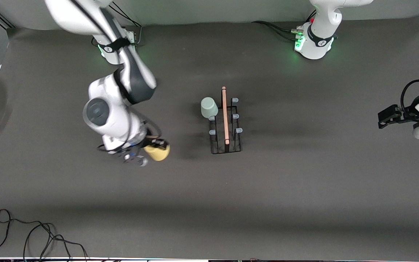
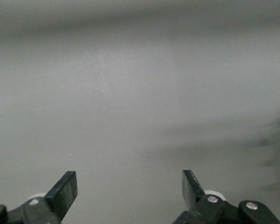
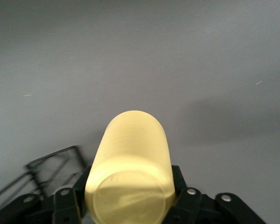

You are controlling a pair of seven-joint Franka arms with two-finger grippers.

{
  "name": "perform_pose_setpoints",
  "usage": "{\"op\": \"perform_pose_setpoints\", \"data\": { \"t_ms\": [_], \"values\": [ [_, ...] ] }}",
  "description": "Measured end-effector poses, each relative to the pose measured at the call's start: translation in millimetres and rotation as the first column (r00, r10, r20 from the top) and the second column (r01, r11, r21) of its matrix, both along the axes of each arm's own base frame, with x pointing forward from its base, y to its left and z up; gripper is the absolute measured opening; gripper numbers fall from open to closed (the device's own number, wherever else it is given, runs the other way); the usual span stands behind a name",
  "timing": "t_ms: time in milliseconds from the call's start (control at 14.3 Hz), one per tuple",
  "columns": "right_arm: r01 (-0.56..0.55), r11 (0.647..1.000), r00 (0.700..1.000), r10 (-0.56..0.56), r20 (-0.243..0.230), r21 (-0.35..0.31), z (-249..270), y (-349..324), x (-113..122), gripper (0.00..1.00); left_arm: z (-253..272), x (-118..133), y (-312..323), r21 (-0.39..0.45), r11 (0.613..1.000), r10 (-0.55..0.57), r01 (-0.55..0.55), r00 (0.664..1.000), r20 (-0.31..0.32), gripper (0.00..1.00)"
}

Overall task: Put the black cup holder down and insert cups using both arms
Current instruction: 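Carry the yellow cup with the right gripper onto a rack peg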

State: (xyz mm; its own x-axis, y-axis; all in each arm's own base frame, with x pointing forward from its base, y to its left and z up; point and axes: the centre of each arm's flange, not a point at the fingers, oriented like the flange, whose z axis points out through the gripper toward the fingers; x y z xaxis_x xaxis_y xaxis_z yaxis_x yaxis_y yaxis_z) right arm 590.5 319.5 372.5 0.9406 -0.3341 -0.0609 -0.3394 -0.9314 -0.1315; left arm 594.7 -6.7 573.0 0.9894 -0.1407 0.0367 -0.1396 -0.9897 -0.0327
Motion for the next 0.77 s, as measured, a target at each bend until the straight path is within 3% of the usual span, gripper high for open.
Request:
{"op": "perform_pose_setpoints", "data": {
  "t_ms": [349, 767],
  "values": [
    [0.153, 0.986, 0.988, -0.153, -0.001, 0.058, 15.2, 87.7, -12.8, 0.69, 5.8, -10.5, -8.2, -0.004, 1.000, -0.009, 0.009, 0.999, -0.050, 1.00],
    [0.183, 0.983, 0.983, -0.182, -0.026, 0.026, -22.6, 162.0, -45.1, 0.69, 39.7, -32.8, 4.7, -0.007, 1.000, 0.013, -0.014, 0.999, -0.032, 1.00]
  ]
}}
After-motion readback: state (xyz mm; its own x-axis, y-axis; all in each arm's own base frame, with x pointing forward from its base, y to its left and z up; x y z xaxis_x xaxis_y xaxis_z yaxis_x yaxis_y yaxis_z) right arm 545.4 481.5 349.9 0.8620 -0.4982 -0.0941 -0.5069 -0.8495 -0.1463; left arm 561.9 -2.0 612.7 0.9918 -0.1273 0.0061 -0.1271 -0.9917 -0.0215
